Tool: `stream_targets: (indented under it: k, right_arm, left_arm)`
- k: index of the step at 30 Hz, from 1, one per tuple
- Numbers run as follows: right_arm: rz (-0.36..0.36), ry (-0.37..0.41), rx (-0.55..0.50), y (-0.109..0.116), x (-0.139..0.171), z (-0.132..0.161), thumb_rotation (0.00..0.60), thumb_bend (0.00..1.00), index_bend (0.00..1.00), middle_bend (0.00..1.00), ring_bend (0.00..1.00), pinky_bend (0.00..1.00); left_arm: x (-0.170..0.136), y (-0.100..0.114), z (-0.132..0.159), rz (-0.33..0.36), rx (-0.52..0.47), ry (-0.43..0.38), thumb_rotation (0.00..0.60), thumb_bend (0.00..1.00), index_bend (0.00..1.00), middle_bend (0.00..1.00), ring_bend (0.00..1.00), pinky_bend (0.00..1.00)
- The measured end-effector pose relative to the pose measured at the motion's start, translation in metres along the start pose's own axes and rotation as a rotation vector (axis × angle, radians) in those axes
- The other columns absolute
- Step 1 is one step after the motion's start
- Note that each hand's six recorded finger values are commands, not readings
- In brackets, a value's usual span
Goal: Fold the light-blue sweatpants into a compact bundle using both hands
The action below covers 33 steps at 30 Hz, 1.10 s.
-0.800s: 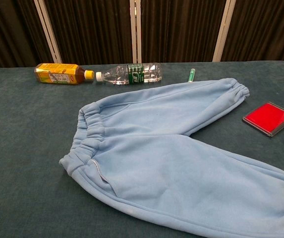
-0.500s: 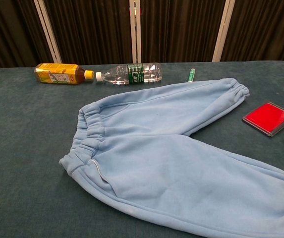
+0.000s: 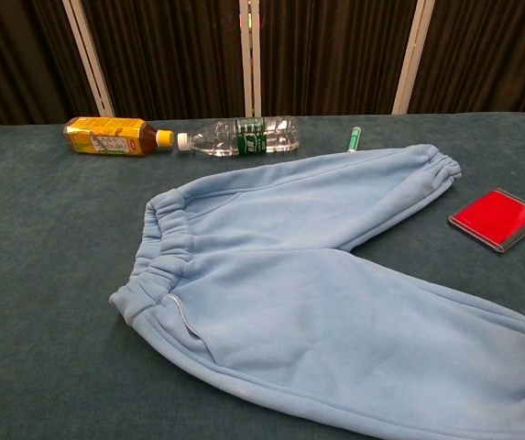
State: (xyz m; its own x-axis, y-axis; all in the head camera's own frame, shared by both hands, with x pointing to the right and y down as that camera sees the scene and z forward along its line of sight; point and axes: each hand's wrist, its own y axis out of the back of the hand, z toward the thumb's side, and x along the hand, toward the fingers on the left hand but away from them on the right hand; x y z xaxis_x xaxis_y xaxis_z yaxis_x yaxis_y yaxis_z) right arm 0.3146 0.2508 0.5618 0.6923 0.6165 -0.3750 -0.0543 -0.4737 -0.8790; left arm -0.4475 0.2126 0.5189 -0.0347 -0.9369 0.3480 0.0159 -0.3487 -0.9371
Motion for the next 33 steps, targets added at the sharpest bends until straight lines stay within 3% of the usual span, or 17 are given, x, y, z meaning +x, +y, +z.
stream_targets:
  k: [5, 15, 26, 33]
  right_arm:
    - [0.072, 0.129, 0.046, -0.034, -0.012, 0.014, 0.600, 0.00, 0.37, 0.30, 0.20, 0.24]
    - [0.187, 0.224, 0.131, -0.082, -0.022, 0.031, 0.600, 0.00, 0.40, 0.32, 0.21, 0.25]
    - [0.224, 0.224, 0.200, -0.105, -0.024, 0.023, 0.600, 0.10, 0.42, 0.33, 0.21, 0.26]
    - [0.214, 0.223, 0.246, -0.110, -0.023, 0.014, 0.600, 0.25, 0.47, 0.38, 0.25, 0.28]
  left_arm:
    - [0.003, -0.001, -0.003, -0.003, -0.004, 0.013, 0.600, 0.00, 0.00, 0.00, 0.00, 0.00]
    - [0.002, 0.002, -0.007, 0.000, -0.020, 0.017, 0.600, 0.00, 0.00, 0.00, 0.00, 0.00]
    - [0.003, 0.002, -0.010, -0.003, -0.026, 0.024, 0.600, 0.00, 0.00, 0.00, 0.00, 0.00]
    - [0.003, 0.001, -0.009, -0.004, -0.019, 0.023, 0.600, 0.00, 0.00, 0.00, 0.00, 0.00]
